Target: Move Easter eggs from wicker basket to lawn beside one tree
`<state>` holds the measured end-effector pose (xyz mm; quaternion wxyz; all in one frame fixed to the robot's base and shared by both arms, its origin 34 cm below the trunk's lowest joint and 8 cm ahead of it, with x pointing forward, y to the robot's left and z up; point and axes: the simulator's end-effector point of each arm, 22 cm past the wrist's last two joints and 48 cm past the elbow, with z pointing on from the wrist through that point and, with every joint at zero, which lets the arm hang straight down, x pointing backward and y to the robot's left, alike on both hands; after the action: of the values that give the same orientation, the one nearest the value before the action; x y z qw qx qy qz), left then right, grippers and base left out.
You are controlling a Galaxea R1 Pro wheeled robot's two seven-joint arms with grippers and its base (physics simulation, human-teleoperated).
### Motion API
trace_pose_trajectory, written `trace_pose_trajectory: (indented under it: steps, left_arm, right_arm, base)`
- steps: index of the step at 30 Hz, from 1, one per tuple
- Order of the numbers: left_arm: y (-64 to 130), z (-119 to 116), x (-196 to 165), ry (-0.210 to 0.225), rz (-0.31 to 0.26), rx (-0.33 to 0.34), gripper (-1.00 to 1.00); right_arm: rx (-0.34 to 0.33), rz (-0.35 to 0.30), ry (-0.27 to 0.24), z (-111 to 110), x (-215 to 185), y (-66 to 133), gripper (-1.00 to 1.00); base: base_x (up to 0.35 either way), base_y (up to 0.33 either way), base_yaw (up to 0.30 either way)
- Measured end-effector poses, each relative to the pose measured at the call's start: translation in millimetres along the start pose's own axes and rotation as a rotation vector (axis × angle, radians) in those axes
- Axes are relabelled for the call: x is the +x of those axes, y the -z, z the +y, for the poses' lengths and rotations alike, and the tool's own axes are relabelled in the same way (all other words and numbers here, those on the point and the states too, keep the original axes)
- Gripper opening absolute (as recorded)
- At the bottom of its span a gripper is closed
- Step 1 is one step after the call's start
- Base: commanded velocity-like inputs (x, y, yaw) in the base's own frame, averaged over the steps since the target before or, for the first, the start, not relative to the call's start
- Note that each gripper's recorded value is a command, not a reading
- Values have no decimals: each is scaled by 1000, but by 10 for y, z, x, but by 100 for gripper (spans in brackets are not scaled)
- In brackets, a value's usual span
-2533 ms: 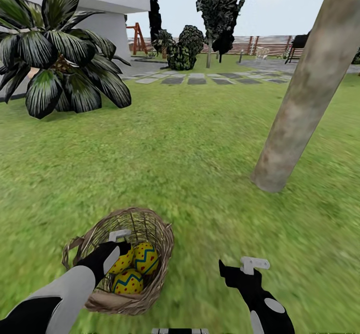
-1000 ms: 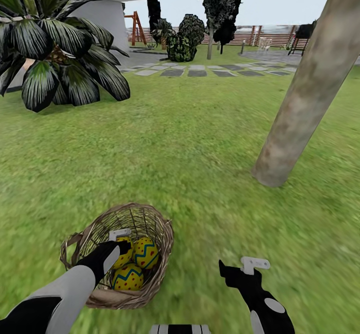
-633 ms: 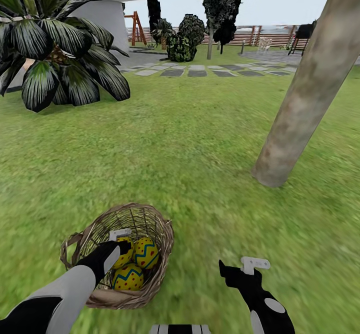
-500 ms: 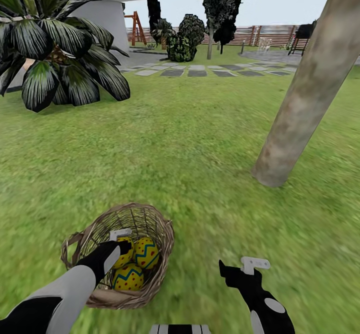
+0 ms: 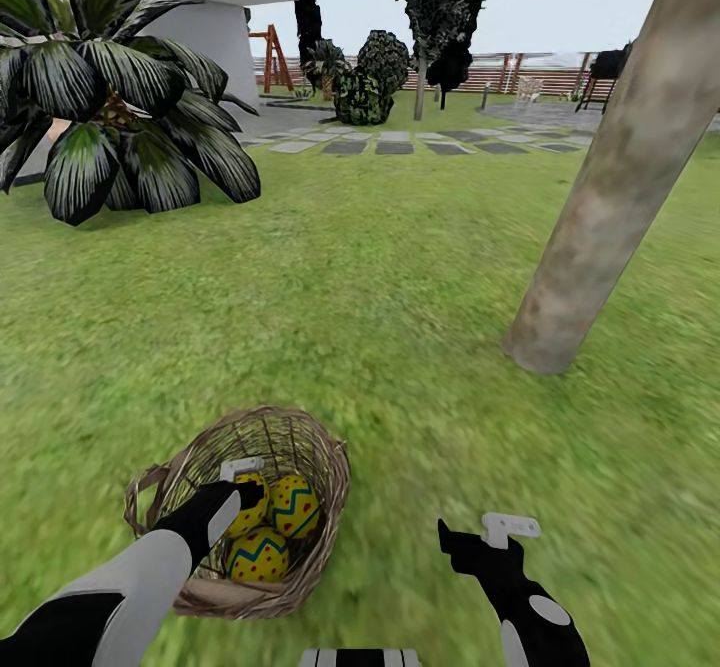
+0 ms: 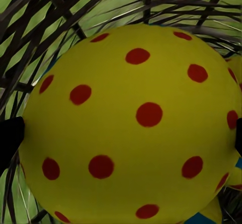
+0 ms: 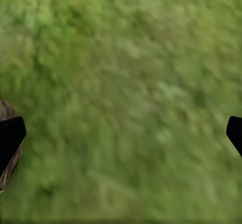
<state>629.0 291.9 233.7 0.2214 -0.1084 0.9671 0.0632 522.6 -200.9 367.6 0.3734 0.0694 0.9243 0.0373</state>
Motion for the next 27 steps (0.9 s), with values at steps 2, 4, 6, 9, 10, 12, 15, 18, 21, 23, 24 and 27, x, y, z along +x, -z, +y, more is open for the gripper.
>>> trace_pose_trajectory:
  steps: [2,4,6,9,10,12,15,18,21,23,24,27]
  left_arm:
    - [1,-2,4,0,3,1,-100]
    - [1,-3,8,0,5,1,-100]
    - [1,-3,11,0,7,1,-100]
    - [14,-5,14,10,9,4,-100]
    - [14,-5,14,10,9,4,-100]
    - [14,-5,14,10,9,4,-100]
    - [14,-5,15,9,9,4,-100]
    - [14,-5,15,9,9,3,-100]
    - [28,-8,6,15,8,6,-100]
    - [28,-8,7,15,8,6,-100]
    - [28,-7,6,15,8,6,-100]
    - [59,-8,-36,14,0,6,-100]
  right_arm:
    - [0,0,0,0,-1,1,100]
    - [0,0,0,1,-2,1,100]
    - [0,-1,0,1,-2,1,100]
    - [1,-4,-1,-3,-18,10,100]
    - [1,-4,-1,-7,-19,10,100]
    - [2,-4,-2,-12,-19,9,100]
    - [2,-4,-2,-14,-18,9,100]
    - [2,-4,-2,-14,-19,9,100]
    - [2,-8,-2,-13,-35,19,100]
    - [2,-8,-2,-13,-35,19,100]
    - [2,-8,-2,-14,-35,19,100]
    - [1,-16,-2,-8,-67,37,100]
  base:
    - [0,0,0]
    - [0,0,0]
    - [0,0,0]
    - [0,0,0]
    - [0,0,0]
    - [0,0,0]
    - [0,0,0]
    - [0,0,0]
    - [0,0,0]
    - [0,0,0]
    - [-89,0,0]
    - [-193,0,0]
